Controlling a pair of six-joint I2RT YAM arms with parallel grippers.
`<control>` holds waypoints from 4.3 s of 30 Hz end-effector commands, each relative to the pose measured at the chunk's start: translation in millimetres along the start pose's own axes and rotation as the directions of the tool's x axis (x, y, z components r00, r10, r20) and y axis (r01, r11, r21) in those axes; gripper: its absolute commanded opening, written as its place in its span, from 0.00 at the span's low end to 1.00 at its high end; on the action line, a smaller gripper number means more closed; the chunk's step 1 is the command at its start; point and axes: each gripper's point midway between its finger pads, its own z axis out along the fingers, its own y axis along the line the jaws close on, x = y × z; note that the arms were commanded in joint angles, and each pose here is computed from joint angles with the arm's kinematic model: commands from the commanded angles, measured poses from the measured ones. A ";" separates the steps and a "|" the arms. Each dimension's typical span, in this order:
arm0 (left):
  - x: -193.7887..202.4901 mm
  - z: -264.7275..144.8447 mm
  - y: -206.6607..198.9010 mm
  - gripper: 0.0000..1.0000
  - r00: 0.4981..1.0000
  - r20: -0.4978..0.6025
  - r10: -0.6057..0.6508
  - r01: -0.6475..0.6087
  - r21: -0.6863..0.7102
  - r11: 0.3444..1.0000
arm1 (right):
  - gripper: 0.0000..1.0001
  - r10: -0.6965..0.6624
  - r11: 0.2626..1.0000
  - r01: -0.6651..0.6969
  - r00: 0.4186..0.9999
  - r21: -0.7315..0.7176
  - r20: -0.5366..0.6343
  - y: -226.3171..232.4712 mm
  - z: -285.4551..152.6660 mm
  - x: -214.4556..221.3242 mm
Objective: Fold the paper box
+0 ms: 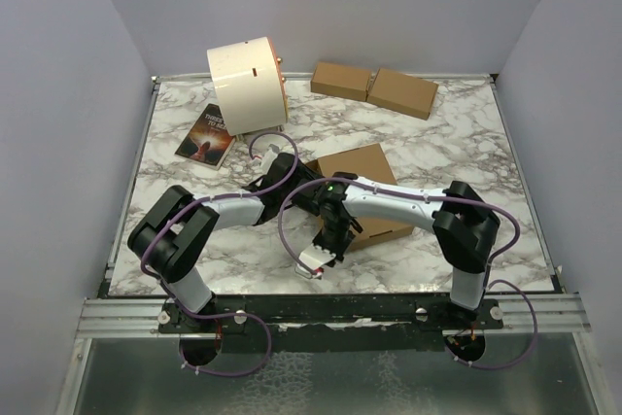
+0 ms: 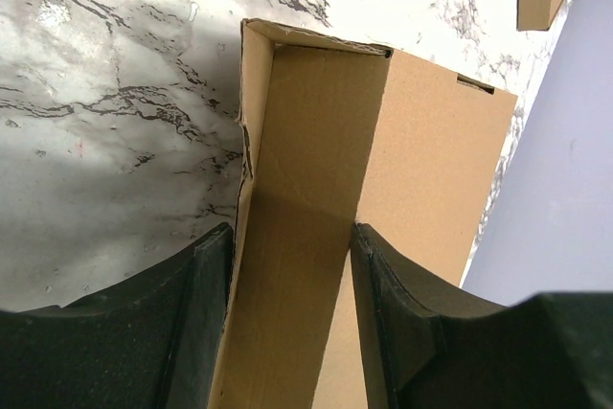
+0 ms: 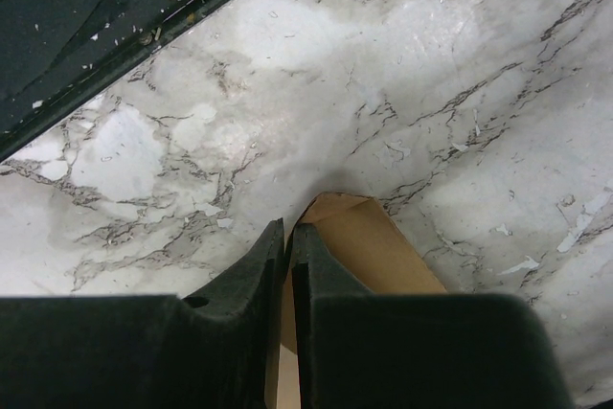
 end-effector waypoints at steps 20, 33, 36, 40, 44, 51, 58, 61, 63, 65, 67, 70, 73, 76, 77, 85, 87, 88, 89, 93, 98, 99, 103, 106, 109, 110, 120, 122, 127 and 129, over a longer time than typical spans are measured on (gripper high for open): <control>18.8 2.6 40.4 0.51 0.998 -0.067 -0.001 -0.008 -0.124 0.992 | 0.09 -0.033 0.999 0.034 0.999 0.038 -0.017 -24.1 7.7 -2.9; 19.2 2.6 39.8 0.51 0.998 -0.069 -0.003 -0.006 -0.120 0.993 | 0.09 -0.040 0.998 0.041 0.999 0.038 -0.008 -29.3 7.5 -4.8; 19.4 2.5 40.2 0.51 0.998 -0.069 -0.003 -0.006 -0.121 0.993 | 0.09 -0.039 0.999 0.039 0.999 0.030 -0.006 -29.1 8.9 -4.7; 19.6 2.5 40.6 0.51 0.998 -0.070 -0.002 -0.006 -0.119 0.993 | 0.08 -0.033 0.999 0.033 0.999 0.022 -0.007 -28.5 10.8 -3.6; 19.7 2.4 41.1 0.51 0.998 -0.070 -0.003 -0.006 -0.120 0.993 | 0.08 -0.024 0.999 0.024 1.000 0.030 -0.015 -27.5 9.6 -2.5; 22.4 6.0 48.7 0.51 0.997 -0.077 -0.004 -0.007 -0.137 0.991 | 0.08 -0.008 0.997 0.011 0.999 0.071 -0.044 -21.7 2.9 0.6; 22.4 6.8 47.9 0.51 0.997 -0.077 -0.005 -0.006 -0.136 0.991 | 0.08 -0.010 0.988 0.018 0.999 0.152 -0.050 -24.3 -6.3 -1.0; 22.2 6.9 47.3 0.51 0.997 -0.076 -0.004 -0.006 -0.136 0.991 | 0.08 -0.016 0.982 0.026 0.998 0.188 -0.053 -26.9 -9.3 -1.7; 22.4 6.7 46.8 0.51 0.997 -0.078 -0.004 -0.007 -0.135 0.991 | 0.08 -0.018 0.978 0.029 0.998 0.206 -0.056 -27.7 -10.2 -1.1; 22.0 6.7 46.7 0.51 0.997 -0.078 -0.004 -0.006 -0.135 0.991 | 0.08 -0.016 0.974 0.030 0.998 0.225 -0.064 -28.6 -9.7 0.6; 22.0 6.4 45.6 0.51 0.997 -0.077 -0.004 -0.006 -0.133 0.991 | 0.08 -0.014 0.970 0.030 0.998 0.243 -0.067 -29.3 -10.3 1.6; 22.5 6.5 46.4 0.51 0.997 -0.079 -0.003 -0.007 -0.134 0.991 | 0.08 -0.015 0.964 0.033 0.997 0.262 -0.070 -29.1 -10.8 2.3; 22.6 6.8 46.1 0.51 0.997 -0.080 -0.004 -0.007 -0.134 0.991 | 0.08 -0.014 0.957 0.035 0.997 0.287 -0.072 -29.7 -12.5 2.5; 22.2 7.1 44.6 0.51 0.997 -0.079 -0.004 -0.007 -0.131 0.991 | 0.08 -0.021 0.945 0.044 0.997 0.324 -0.074 -33.1 -16.0 2.1; 22.4 7.1 44.6 0.51 0.997 -0.080 -0.004 -0.007 -0.131 0.991 | 0.08 -0.024 0.941 0.048 0.997 0.336 -0.075 -34.0 -17.2 1.6; 22.2 7.9 43.6 0.51 0.997 -0.079 -0.004 -0.007 -0.129 0.992 | 0.08 -0.030 0.917 0.061 0.996 0.394 -0.086 -37.2 -24.2 1.9; 22.4 8.2 43.6 0.51 0.997 -0.080 -0.004 -0.007 -0.128 0.992 | 0.08 -0.030 0.913 0.064 0.996 0.404 -0.089 -36.8 -25.3 2.2; 22.1 8.3 43.1 0.51 0.997 -0.079 -0.004 -0.006 -0.127 0.992 | 0.08 -0.028 0.910 0.064 0.995 0.410 -0.091 -37.2 -25.5 2.4; 22.2 8.6 43.2 0.51 0.997 -0.079 -0.004 -0.007 -0.127 0.992 | 0.08 -0.028 0.908 0.063 0.995 0.414 -0.091 -37.0 -26.1 2.3; 22.4 8.6 42.5 0.51 0.997 -0.081 -0.003 -0.007 -0.125 0.992 | 0.08 -0.026 0.900 0.063 0.996 0.431 -0.090 -36.1 -28.6 1.5; 22.4 8.6 42.8 0.51 0.997 -0.080 -0.002 -0.008 -0.125 0.992 | 0.08 -0.010 0.894 0.051 0.995 0.445 -0.095 -32.9 -28.7 4.2; 22.3 8.8 43.5 0.51 0.997 -0.080 -0.003 -0.007 -0.127 0.992 | 0.08 -0.007 0.895 0.049 0.995 0.443 -0.096 -31.6 -27.9 5.0; 22.4 8.3 43.2 0.51 0.997 -0.080 -0.004 -0.006 -0.125 0.992 | 0.08 0.002 0.890 0.041 0.996 0.455 -0.093 -28.2 -28.1 5.8; 22.4 8.2 43.8 0.51 0.997 -0.080 -0.003 -0.007 -0.127 0.992 | 0.08 0.007 0.880 0.037 0.996 0.473 -0.090 -27.4 -30.4 5.5; 22.5 8.4 43.5 0.51 0.997 -0.080 -0.004 -0.006 -0.127 0.992 | 0.08 0.012 0.867 0.034 0.996 0.496 -0.090 -28.6 -33.6 5.5; 22.6 8.5 43.4 0.51 0.997 -0.081 -0.003 -0.007 -0.126 0.992 | 0.08 0.013 0.862 0.035 0.996 0.506 -0.091 -29.4 -34.6 5.4; 22.4 9.3 43.3 0.51 0.997 -0.080 0.000 -0.010 -0.126 0.992 | 0.09 0.011 0.819 0.046 0.995 0.571 -0.096 -38.8 -35.3 8.1; 22.9 9.4 43.8 0.51 0.997 -0.082 -0.001 -0.010 -0.127 0.992 | 0.09 0.009 0.816 0.050 0.995 0.576 -0.100 -39.4 -33.6 9.4; 23.2 9.8 43.3 0.51 0.996 -0.084 0.000 -0.011 -0.124 0.992 | 0.09 0.006 0.818 0.056 0.994 0.572 -0.105 -39.0 -31.6 10.9; 23.3 9.9 43.1 0.51 0.996 -0.084 0.000 -0.011 -0.123 0.992 | 0.10 0.004 0.819 0.058 0.994 0.571 -0.108 -39.5 -31.5 11.1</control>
